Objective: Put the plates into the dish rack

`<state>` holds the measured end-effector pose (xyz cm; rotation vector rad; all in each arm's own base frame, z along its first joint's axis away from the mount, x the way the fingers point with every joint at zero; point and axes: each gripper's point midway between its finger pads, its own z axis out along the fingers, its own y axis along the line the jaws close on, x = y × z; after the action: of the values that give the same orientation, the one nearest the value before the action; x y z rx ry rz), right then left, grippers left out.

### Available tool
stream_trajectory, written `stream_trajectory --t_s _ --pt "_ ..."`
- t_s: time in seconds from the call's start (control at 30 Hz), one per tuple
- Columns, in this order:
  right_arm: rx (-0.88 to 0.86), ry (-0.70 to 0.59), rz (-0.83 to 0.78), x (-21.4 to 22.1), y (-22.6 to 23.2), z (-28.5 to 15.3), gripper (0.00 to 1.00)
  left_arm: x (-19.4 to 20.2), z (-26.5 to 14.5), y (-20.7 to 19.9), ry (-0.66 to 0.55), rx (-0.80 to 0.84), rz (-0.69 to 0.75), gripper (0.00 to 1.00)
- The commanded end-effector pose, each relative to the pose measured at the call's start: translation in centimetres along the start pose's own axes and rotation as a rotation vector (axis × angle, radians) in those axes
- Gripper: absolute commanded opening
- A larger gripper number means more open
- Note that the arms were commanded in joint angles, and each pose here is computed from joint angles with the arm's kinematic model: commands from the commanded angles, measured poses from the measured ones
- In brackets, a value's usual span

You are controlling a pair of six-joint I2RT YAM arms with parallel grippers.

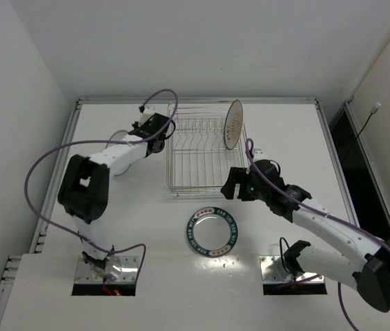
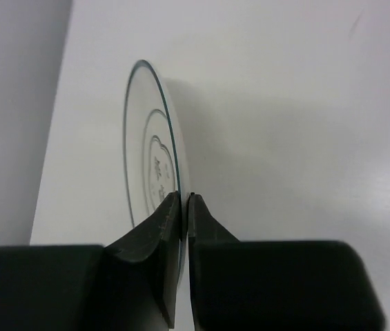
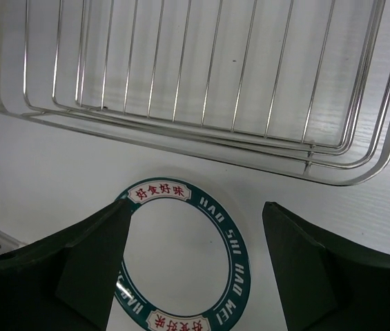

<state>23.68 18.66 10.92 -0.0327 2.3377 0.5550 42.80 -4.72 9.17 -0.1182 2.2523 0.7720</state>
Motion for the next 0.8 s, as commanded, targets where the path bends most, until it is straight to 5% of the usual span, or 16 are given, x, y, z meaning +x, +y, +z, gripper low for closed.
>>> stream_trajectory --t_s 0.0,0.17,0.33,0.6,0.77 --pt "-0.101 -0.049 0.043 -0.7 0.9 0.1 0.74 -12.2 -9.7 4.6 -0.321 0.091 -0.33 0.0" --pt "-0.193 -0.239 0.123 -1.9 0.0 -2.7 0.75 -23.2 -22.7 5.9 -0.667 0.397 -0.549 0.0" --pt "-0.18 -0.288 0.164 -2.7 -1.2 -3.4 0.75 -29.0 -30.6 3.5 -0.879 0.904 -0.77 0.0" --pt "-0.187 -0.248 0.176 -1.9 -2.1 -2.8 0.75 -29.6 -31.6 -2.2 -0.766 1.41 -1.097 0.0" --pt "-0.19 -0.238 0.19 -1.8 -2.8 -2.7 0.75 -27.9 -29.3 -5.3 -0.674 1.556 -1.254 0.0"
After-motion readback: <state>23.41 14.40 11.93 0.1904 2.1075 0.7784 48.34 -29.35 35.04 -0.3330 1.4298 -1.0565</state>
